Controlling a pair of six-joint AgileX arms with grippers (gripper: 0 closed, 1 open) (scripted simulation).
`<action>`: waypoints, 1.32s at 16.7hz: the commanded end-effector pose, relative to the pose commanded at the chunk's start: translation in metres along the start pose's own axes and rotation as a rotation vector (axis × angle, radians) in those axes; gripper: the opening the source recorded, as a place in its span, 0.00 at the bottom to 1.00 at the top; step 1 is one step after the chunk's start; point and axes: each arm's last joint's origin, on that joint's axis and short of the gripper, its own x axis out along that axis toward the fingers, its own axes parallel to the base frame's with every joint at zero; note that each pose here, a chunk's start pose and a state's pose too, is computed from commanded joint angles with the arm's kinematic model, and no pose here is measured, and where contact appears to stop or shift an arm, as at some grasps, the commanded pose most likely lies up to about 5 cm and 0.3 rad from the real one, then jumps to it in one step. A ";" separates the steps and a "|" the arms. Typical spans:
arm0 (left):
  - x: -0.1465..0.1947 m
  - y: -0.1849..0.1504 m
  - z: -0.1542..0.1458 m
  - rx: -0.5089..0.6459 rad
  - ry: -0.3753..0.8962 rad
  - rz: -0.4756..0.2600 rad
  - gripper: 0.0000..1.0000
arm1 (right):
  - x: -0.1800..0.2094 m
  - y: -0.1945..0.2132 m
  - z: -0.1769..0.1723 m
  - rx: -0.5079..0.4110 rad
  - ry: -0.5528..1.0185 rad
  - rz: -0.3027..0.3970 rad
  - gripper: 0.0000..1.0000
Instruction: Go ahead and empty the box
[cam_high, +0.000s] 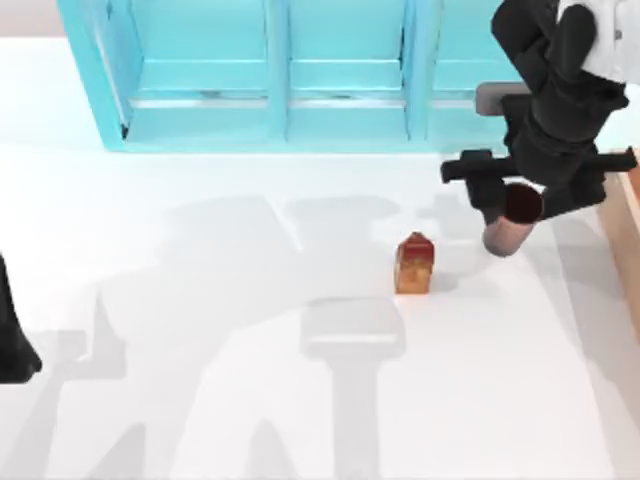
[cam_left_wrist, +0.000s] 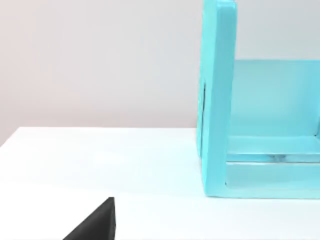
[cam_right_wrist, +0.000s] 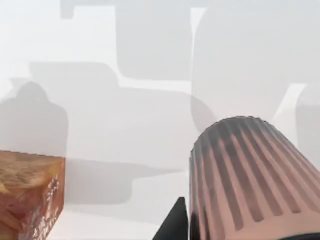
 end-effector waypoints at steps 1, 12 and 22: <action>0.000 0.000 0.000 0.000 0.000 0.000 1.00 | 0.006 -0.010 -0.002 0.029 0.034 -0.012 0.00; 0.000 0.000 0.000 0.000 0.000 0.000 1.00 | 0.018 -0.029 -0.005 0.088 0.102 -0.034 0.30; 0.000 0.000 0.000 0.000 0.000 0.000 1.00 | 0.018 -0.029 -0.005 0.088 0.102 -0.034 1.00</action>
